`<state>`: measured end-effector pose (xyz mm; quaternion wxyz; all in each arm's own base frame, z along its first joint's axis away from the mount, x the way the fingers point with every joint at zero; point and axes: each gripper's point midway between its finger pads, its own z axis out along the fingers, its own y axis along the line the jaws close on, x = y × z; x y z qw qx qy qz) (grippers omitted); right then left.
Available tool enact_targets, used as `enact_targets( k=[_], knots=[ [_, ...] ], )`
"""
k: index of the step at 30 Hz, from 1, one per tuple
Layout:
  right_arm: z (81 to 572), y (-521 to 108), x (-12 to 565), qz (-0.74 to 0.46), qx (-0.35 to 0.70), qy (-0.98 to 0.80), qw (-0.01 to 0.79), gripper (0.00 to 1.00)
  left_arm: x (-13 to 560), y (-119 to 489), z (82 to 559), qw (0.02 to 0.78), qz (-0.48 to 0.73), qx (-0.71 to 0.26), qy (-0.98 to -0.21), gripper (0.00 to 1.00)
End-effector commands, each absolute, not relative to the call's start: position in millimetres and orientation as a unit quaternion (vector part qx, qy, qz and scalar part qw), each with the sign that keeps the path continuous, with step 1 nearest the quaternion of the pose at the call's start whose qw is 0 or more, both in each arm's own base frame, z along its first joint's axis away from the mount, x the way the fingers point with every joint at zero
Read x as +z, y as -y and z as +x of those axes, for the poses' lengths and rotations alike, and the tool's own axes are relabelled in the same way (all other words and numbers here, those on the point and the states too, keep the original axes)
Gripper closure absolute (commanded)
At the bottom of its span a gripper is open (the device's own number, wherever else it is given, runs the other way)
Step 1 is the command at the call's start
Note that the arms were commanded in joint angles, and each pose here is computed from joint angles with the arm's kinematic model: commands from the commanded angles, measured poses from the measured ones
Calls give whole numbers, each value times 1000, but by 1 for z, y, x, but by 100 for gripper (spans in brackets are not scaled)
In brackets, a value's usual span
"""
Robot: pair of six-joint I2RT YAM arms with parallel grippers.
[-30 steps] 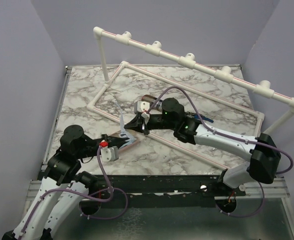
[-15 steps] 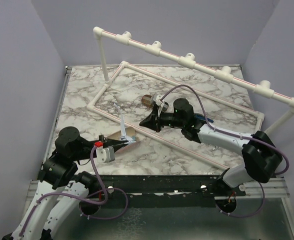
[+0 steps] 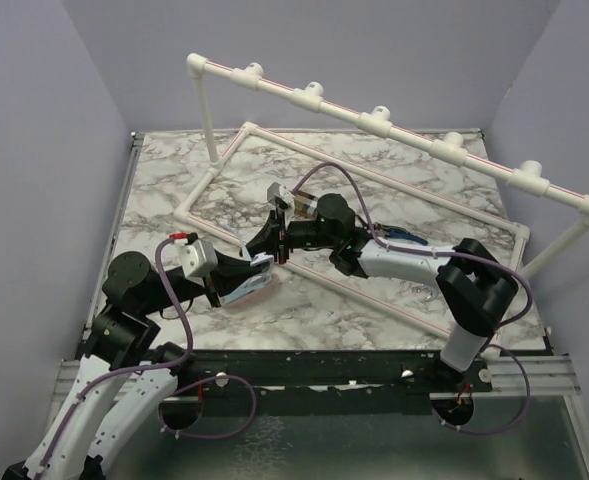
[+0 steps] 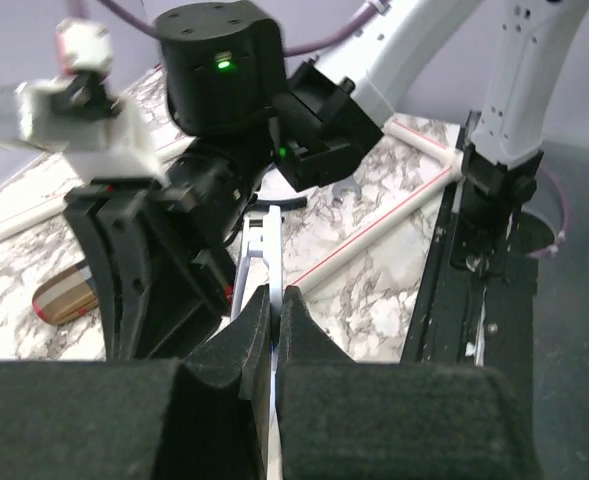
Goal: Organize the sunglasses
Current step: Fold the sunglasses at the center of the board.
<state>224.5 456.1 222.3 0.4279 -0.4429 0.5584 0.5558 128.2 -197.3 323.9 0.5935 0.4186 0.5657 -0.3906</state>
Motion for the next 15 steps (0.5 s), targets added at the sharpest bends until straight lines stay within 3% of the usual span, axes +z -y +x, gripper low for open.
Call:
enact_targets(
  k=[1,5,8,12,15],
  knots=[
    [166,-438,286,-496,650,-395,419,98,342,194,144,603,328,-412,-599,100],
    [133,-409,311,-514,664,-320,439,98,334,193,156,593,291,-412,-628,100],
    [136,-401,314,-509,639,-340,465,97,333,193,157,591,286,-413,-631,100],
    [178,-395,296,-468,544,-462,522,80,335,191,160,595,276,-409,-634,100],
    [227,-365,282,-378,432,-576,582,57,337,184,168,607,245,-394,-645,100]
  ],
)
